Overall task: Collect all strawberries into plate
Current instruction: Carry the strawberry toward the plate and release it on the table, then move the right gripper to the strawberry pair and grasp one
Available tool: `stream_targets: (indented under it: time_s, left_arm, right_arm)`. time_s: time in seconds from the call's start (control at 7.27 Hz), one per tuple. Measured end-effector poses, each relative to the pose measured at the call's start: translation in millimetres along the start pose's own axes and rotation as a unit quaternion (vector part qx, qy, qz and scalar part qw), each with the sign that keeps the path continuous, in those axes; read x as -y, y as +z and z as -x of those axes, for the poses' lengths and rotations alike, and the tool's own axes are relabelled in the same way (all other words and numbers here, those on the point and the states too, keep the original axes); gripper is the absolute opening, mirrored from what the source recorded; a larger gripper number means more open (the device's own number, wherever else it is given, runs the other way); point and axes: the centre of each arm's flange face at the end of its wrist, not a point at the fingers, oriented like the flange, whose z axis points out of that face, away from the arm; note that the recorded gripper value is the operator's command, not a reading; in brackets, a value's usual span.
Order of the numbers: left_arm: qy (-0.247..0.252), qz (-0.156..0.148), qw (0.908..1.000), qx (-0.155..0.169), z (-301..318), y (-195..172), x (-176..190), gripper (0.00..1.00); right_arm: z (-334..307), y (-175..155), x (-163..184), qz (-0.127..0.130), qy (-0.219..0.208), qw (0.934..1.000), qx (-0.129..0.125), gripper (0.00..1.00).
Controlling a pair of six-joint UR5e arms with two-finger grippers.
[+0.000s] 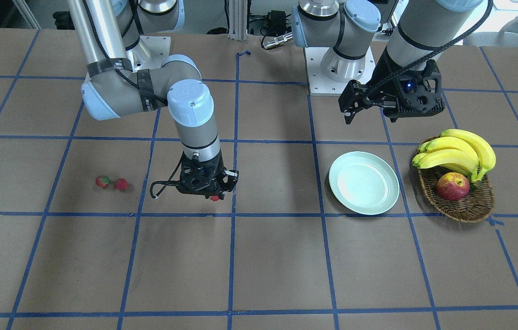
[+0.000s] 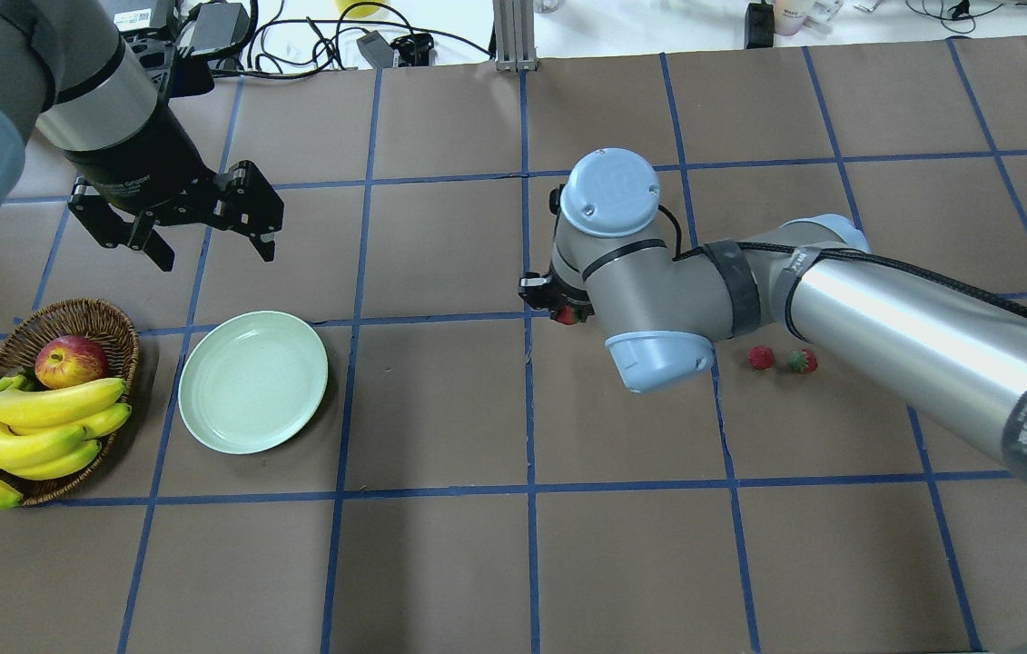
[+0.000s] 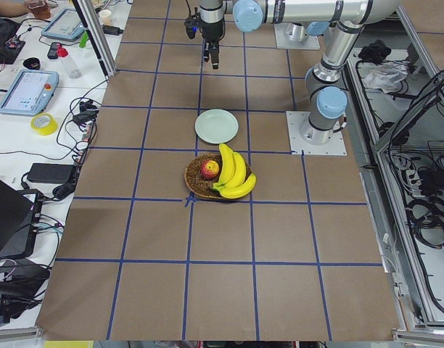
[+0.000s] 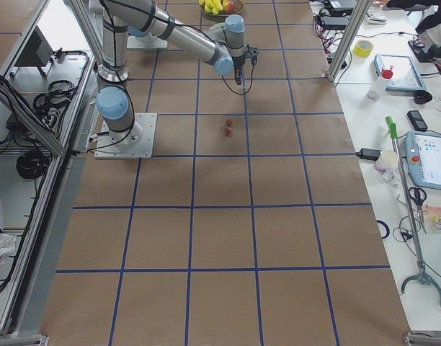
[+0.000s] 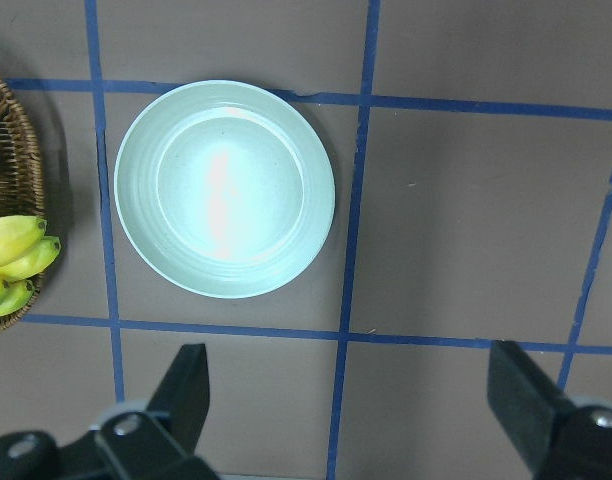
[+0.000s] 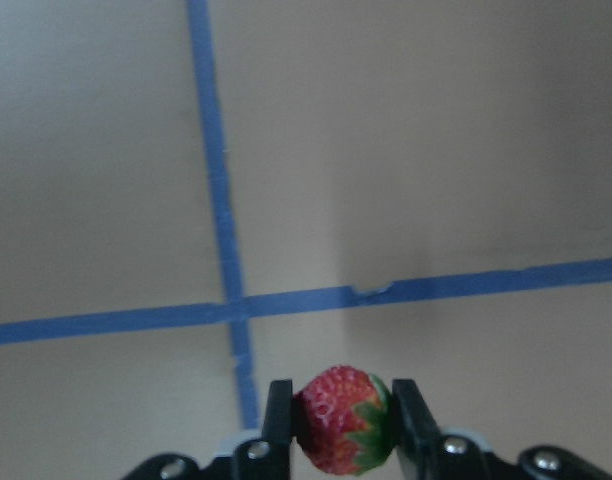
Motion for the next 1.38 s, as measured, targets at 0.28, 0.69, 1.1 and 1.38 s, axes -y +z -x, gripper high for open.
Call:
stream_targets:
  time_s: [0.28, 0.69, 1.1, 1.38]
  left_arm:
    - [-0.001, -0.005, 1.0, -0.001, 0.3, -1.3, 1.1, 1.0]
    - [-0.001, -0.007, 1.0, 0.0, 0.8, -0.7, 2.1, 1.0]
    - [-0.001, -0.006, 1.0, 0.001, 0.9, 0.3, 2.2, 1.0]
    - [-0.001, -0.006, 1.0, 0.0, 1.2, 2.0, 3.6, 1.0]
  right_arm:
    - [75.0, 10.1, -35.8, 0.006, 0.016, 0.9997, 0.015, 0.19]
    - [114.3, 41.7, -69.2, 0.026, 0.044, 0.9987, 0.006, 1.0]
    - [98.3, 8.2, -45.7, 0.016, 0.012, 0.9998, 0.009, 1.0]
    - [-5.9, -48.8, 21.5, 0.048, -0.022, 0.9982, -0.028, 1.0]
